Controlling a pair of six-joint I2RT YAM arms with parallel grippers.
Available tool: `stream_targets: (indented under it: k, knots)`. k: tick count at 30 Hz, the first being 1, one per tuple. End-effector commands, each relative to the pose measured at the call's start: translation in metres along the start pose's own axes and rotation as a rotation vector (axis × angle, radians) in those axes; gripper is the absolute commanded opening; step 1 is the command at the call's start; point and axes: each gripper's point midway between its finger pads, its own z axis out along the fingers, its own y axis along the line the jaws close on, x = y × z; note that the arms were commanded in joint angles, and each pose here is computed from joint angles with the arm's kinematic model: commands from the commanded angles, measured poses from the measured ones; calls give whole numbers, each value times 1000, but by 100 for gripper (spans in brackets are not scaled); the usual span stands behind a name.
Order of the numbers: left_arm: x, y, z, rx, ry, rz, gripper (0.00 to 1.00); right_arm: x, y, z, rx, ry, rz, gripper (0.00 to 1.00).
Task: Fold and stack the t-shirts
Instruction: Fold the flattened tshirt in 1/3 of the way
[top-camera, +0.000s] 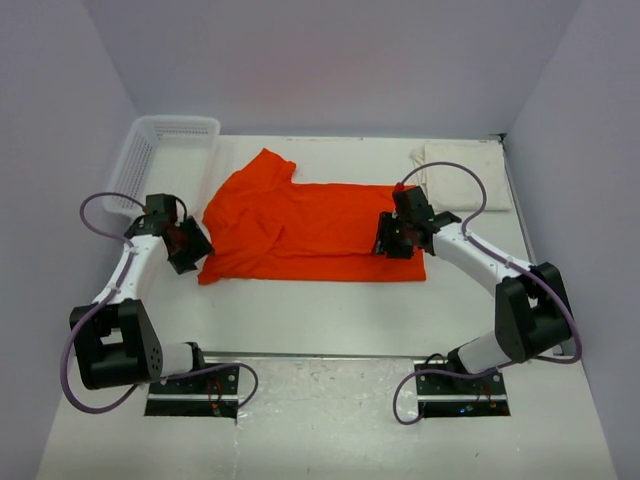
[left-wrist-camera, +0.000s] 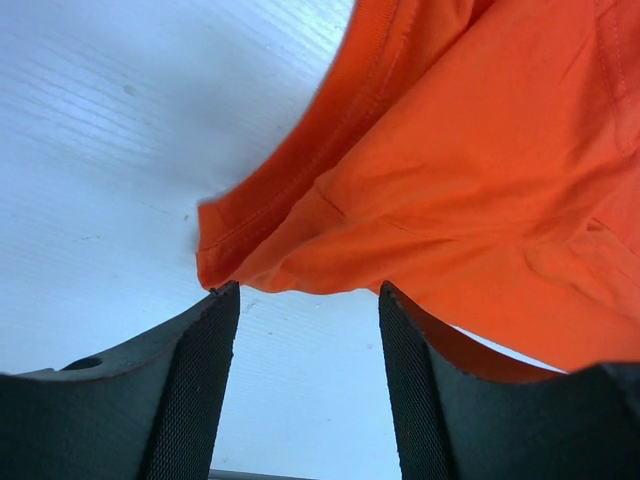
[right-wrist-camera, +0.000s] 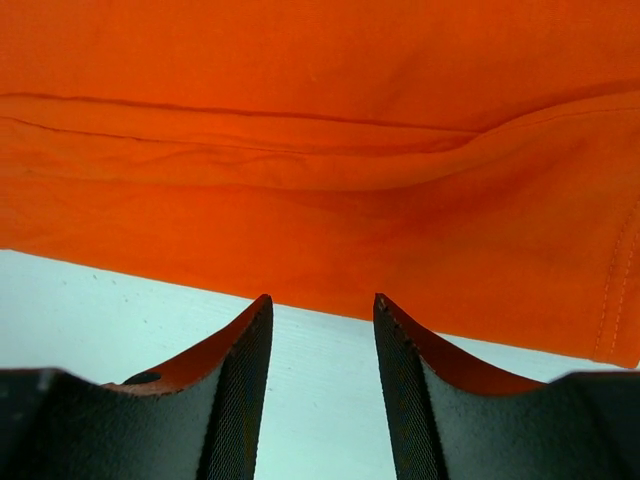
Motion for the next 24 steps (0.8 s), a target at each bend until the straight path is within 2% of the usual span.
stream_targets:
  k: [1, 6, 8, 10, 13, 15, 18, 19, 22, 24]
  knots:
    - [1, 14, -1, -61, -22, -22, 59, -3, 15, -2, -65, -20, -9, 46]
    - [3, 24, 10, -110, -3, -12, 52, -1, 21, 0, -81, -17, -20, 33]
    - [3, 25, 14, -113, 3, -4, 45, 0, 24, 2, -85, -14, -33, 25]
    - [0, 32, 16, -153, -14, 4, 45, 0, 26, 4, -81, -9, -39, 24]
    - [-2, 37, 19, -179, -25, 11, 55, 1, 27, 8, -72, 0, -52, 25]
    - [1, 39, 23, -182, -13, 12, 55, 0, 29, 8, -72, -1, -54, 25]
    - [4, 39, 30, -175, 7, 22, 51, -2, 32, 6, -79, -5, -58, 25]
    - [4, 39, 32, -173, 5, 24, 44, -3, 32, 7, -77, -5, -54, 25]
    - [7, 39, 39, -164, 24, 27, 33, 0, 39, 7, -85, 0, -65, 24]
    - [9, 38, 44, -159, 39, 28, 31, 1, 40, 9, -84, 3, -70, 24]
